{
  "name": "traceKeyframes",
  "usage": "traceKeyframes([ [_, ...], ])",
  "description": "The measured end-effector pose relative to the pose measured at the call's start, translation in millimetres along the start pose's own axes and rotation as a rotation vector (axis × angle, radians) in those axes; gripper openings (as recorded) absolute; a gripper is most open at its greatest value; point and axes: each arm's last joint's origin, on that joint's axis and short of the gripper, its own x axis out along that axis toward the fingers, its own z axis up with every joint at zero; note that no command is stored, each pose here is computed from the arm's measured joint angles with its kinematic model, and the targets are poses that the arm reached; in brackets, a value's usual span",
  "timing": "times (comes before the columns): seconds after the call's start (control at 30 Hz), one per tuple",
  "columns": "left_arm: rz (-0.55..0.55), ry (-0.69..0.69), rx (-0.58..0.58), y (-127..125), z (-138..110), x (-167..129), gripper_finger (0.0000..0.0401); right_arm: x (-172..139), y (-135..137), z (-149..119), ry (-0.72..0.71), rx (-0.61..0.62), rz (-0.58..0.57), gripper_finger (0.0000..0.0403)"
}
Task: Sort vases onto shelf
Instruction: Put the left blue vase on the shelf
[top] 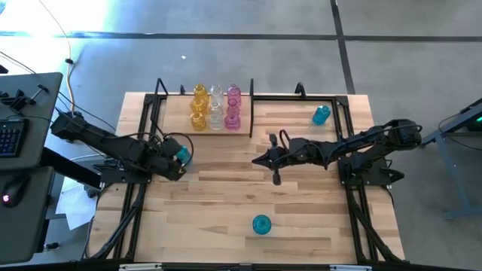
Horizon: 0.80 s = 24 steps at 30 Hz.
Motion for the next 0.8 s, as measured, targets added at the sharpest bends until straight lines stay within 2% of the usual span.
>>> traceKeyframes([
  [0.23, -0.009, -0.010, 0.007, 0, 4, -6, 0.0214, 0, 4, 1, -0.004, -0.007, -0.018, 0.0000],
  [0.43, 0.044, -0.001, 0.011, 6, 4, -10, 0.0214, 0, 4, 1, -0.004, -0.006, -0.018, 0.0000],
  [0.8, 0.072, -0.015, 0.024, 9, 11, 3, 0.0214, 0, 4, 1, -0.003, -0.005, -0.019, 0.0000],
])
